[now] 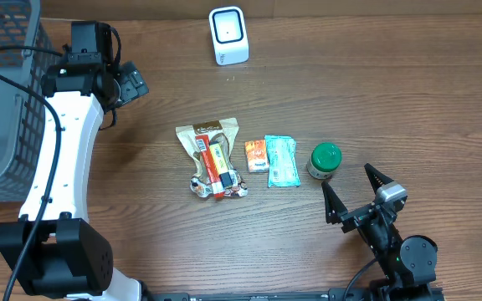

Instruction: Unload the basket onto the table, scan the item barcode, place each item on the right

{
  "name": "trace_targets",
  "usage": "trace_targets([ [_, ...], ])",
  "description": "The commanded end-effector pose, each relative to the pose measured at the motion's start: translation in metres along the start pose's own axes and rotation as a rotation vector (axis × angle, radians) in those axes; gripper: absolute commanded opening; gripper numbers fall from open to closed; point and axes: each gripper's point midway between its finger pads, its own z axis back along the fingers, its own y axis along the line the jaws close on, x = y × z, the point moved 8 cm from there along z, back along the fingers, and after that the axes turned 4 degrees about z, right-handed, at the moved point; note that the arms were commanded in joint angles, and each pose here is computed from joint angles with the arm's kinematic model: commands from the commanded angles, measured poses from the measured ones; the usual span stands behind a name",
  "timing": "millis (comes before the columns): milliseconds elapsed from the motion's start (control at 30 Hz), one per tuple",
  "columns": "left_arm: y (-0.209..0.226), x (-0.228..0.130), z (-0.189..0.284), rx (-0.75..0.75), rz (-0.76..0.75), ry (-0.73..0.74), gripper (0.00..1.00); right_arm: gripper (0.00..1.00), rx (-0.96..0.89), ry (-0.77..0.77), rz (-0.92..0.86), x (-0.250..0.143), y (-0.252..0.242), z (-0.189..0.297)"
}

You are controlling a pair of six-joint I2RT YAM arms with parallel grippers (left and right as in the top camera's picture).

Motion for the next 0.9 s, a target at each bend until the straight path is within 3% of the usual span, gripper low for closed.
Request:
trace_targets([
  [0, 0.002, 0.003, 0.004, -0.003, -0.016, -0.012, 1.00, 1.00, -0.002, -0.004, 0.003, -0.002, 0.000, 0.000],
  [267, 0.002, 0.003, 0.004, -0.003, -0.016, -0.012, 1.00, 1.00, 0.004, -0.037, -0.050, 0.011, 0.001, 0.002],
  [400, 0.002, 0.003, 0.004, -0.003, -0.015, -0.012, 1.00, 1.00, 0.007, -0.081, -0.040, 0.051, 0.006, 0.014],
  [867, 0.002, 0.003, 0.004, -0.003, -0.016, -0.012, 1.00, 1.00, -0.089, 0.145, -0.090, 0.168, 0.015, 0.056],
])
